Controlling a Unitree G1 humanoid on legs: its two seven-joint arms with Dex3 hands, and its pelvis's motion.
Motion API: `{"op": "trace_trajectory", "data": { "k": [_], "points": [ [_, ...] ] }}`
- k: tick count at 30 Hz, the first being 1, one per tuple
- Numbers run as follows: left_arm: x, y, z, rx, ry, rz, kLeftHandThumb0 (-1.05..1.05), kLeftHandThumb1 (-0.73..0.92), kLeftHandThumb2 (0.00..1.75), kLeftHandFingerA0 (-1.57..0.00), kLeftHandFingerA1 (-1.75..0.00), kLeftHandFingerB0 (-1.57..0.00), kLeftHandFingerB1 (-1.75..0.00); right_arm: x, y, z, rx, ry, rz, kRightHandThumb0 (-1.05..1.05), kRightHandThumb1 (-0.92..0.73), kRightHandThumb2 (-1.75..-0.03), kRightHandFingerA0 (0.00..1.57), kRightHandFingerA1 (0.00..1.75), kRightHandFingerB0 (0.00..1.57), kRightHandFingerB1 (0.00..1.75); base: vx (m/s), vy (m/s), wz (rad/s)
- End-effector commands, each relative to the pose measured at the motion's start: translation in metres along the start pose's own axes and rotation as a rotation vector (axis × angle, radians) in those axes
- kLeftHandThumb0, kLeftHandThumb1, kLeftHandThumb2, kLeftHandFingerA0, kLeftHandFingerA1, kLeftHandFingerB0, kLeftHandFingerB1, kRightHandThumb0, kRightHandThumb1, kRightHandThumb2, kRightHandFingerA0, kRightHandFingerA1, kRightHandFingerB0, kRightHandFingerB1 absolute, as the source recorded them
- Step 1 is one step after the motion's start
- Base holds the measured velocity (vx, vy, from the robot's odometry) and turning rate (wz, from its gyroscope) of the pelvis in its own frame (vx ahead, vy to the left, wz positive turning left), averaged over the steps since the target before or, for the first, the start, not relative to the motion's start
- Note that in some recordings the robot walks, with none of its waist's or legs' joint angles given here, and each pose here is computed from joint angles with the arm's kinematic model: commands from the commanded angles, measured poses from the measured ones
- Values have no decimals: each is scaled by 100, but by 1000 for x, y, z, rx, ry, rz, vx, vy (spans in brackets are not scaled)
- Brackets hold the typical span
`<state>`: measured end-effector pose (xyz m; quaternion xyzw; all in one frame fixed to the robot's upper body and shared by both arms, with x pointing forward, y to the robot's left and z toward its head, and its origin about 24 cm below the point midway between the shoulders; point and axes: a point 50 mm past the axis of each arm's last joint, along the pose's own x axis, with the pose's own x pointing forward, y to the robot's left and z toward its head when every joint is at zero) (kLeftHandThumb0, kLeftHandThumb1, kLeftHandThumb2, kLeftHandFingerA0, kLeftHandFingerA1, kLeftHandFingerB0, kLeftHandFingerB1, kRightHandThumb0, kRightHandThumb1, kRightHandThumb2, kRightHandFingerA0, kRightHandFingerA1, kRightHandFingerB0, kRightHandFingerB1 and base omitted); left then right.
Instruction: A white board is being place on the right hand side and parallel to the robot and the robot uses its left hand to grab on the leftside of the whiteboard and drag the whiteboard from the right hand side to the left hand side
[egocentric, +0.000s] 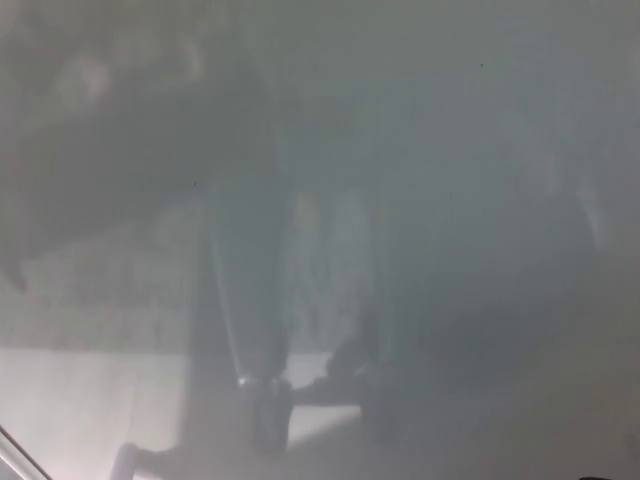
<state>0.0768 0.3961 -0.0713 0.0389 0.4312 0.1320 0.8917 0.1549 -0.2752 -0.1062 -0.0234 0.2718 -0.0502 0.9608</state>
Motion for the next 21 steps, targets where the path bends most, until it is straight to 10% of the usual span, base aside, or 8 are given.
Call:
{"op": "trace_trajectory", "data": {
  "k": [1, 3, 6, 7, 10, 11, 17, 21],
  "points": [
    [1, 1, 3, 30, -12, 22, -21, 75, 63, -36, -36, -16, -28, -1, -8, 1, -2, 7, -24, -45, -51, -92, 85, 73, 60, 63, 0, 0, 0],
    [1, 1, 3, 36, -14, 20, -26, 70, 67, -29, -36, -15, -31, -1, -8, 1, -4, 7, -24, -44, -64, -59, 97, 63, 69, 48, 0, 0, 0],
    [1, 0, 3, 10, -13, 19, -17, 58, 96, -35, -57, -5, -43, 0, -8, 2, -19, 11, -21, -48, -53, -92, 85, 72, 61, 63, 0, 0, 0],
    [1, 1, 3, 10, -11, 21, -18, 58, 95, -32, -56, -5, -43, 0, -8, 2, -21, 11, -21, -46, -64, -59, 97, 62, 69, 48, 0, 0, 0],
    [2, 1, 5, 3, -15, 15, -17, 59, 96, -34, -57, -5, -42, 1, -7, 3, -23, 7, -25, -48, -52, -92, 86, 72, 62, 63, 0, 0, 0],
    [2, 0, 6, 9, -17, 14, -22, 75, 63, -37, -36, -16, -28, 2, -7, 4, -24, 5, -25, -47, -52, -91, 85, 72, 62, 63, 0, 0, 0],
    [5, -1, 12, 29, -34, 13, -18, 59, 96, -30, -56, -5, -43, 5, -6, 7, -13, 0, -32, -49, -59, -61, 97, 61, 65, 49, 0, 0, 0],
    [5, -3, 11, 18, -39, 8, -25, 75, 63, -39, -40, -17, -29, 7, -7, 11, -12, -9, -32, -46, -62, -59, 99, 64, 69, 50, 0, 0, 0]
  ]
}}
